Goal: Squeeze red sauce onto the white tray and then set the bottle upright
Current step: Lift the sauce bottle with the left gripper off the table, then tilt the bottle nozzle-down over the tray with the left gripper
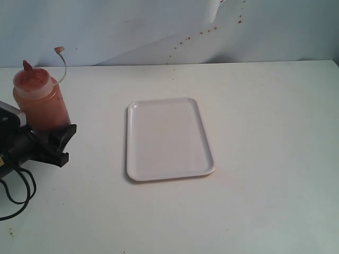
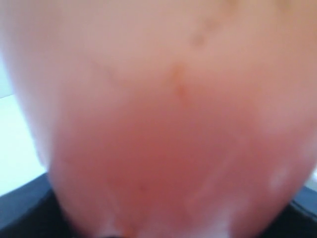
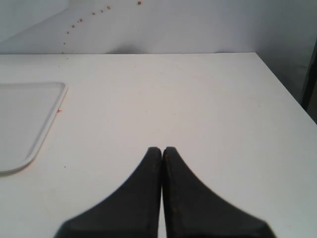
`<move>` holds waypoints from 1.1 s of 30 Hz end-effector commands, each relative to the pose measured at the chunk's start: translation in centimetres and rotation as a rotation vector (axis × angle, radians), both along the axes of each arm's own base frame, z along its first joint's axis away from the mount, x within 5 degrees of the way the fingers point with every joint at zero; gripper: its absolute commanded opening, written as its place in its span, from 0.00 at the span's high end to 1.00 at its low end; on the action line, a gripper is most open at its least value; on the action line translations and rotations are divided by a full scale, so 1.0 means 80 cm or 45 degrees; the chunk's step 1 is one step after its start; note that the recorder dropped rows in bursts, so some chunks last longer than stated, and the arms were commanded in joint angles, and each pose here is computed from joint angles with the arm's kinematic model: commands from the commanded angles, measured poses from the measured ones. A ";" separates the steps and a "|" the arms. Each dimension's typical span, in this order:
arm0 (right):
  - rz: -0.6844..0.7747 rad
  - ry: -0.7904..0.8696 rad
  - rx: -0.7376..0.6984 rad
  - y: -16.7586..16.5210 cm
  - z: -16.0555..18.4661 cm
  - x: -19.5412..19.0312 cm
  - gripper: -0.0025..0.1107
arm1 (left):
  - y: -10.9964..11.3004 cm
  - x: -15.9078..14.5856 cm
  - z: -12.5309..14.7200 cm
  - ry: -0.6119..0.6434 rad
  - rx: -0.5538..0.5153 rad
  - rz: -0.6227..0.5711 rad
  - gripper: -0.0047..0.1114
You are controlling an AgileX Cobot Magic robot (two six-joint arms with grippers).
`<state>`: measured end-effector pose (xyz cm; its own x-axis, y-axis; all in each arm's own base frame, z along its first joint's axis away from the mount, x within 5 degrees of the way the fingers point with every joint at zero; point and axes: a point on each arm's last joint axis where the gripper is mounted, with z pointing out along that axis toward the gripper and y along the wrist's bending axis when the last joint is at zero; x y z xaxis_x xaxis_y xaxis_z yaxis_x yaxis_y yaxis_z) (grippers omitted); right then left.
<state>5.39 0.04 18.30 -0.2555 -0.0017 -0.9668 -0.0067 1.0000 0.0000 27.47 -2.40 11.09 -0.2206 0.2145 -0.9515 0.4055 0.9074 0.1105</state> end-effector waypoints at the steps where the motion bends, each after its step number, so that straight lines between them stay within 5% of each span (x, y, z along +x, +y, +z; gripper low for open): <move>1: -0.008 -0.011 0.000 0.000 0.000 0.000 0.98 | 0.001 0.003 0.014 -0.103 -0.031 0.012 0.96; 19: -0.010 -0.087 -0.038 -0.001 0.006 0.001 0.98 | -0.005 0.001 0.013 -0.104 -0.026 -0.056 0.96; 27: -0.002 -0.598 -0.036 0.000 0.052 0.001 0.98 | -0.018 -0.004 0.017 -0.186 0.050 -0.220 0.96; 33: 0.000 -0.703 -0.035 0.000 0.061 -0.002 0.98 | -0.029 -0.003 0.018 -0.273 0.200 -0.234 0.96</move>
